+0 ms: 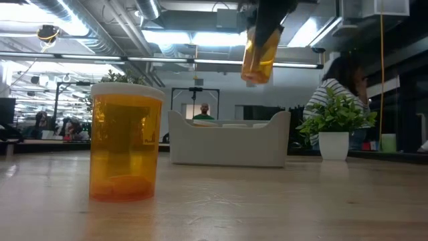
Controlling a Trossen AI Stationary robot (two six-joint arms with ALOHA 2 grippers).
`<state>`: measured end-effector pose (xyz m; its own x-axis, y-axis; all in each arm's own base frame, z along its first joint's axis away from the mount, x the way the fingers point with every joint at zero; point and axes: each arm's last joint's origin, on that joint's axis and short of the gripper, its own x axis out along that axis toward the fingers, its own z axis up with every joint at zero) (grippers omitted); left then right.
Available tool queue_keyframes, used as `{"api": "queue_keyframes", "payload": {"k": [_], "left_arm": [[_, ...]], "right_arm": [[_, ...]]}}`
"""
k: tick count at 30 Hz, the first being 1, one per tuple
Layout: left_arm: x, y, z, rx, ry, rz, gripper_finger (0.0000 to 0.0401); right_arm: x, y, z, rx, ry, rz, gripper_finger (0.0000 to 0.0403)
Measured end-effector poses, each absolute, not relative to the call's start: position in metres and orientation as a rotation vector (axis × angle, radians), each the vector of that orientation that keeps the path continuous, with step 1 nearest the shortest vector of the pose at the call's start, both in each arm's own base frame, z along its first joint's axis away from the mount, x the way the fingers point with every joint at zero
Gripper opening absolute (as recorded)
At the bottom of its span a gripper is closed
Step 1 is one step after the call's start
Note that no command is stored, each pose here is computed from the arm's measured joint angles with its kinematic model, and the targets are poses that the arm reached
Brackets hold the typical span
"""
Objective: Pick and place pill bottles into a basket
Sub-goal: Put the orange pill bottle into the grey bin
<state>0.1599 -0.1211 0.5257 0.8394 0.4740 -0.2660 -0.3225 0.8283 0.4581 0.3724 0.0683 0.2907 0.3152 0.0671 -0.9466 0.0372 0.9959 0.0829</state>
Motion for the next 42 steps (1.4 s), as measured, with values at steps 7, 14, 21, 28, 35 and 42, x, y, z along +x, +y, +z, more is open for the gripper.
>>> {"api": "queue_keyframes", "payload": {"k": [7,14,21,28,35,42], "left_arm": [[0.162,-0.118,0.526,0.396,0.382,0.460,0.0301],[0.165,-0.114,0.526,0.377,0.381,0.486,0.0301],[0.165,-0.114,0.526,0.377,0.380,0.486,0.0301],[0.165,-0.115,0.526,0.375,0.385,0.478,0.0301],[0.164,-0.115,0.526,0.373,0.388,0.469,0.0301],[0.164,-0.115,0.525,0.383,0.393,0.461,0.0301]], "right_arm": [[0.377,0.032,0.291,0.039,1.249,0.019,0.0207],[0.382,0.016,0.281,0.018,1.276,0.032,0.0200],[0.394,0.018,0.254,0.004,1.353,0.054,0.0210],[0.400,0.018,0.236,0.006,1.404,0.072,0.0199],[0.399,0.018,0.222,0.011,1.422,0.073,0.0210],[0.389,0.018,0.196,0.058,1.483,0.073,0.0199]]}}
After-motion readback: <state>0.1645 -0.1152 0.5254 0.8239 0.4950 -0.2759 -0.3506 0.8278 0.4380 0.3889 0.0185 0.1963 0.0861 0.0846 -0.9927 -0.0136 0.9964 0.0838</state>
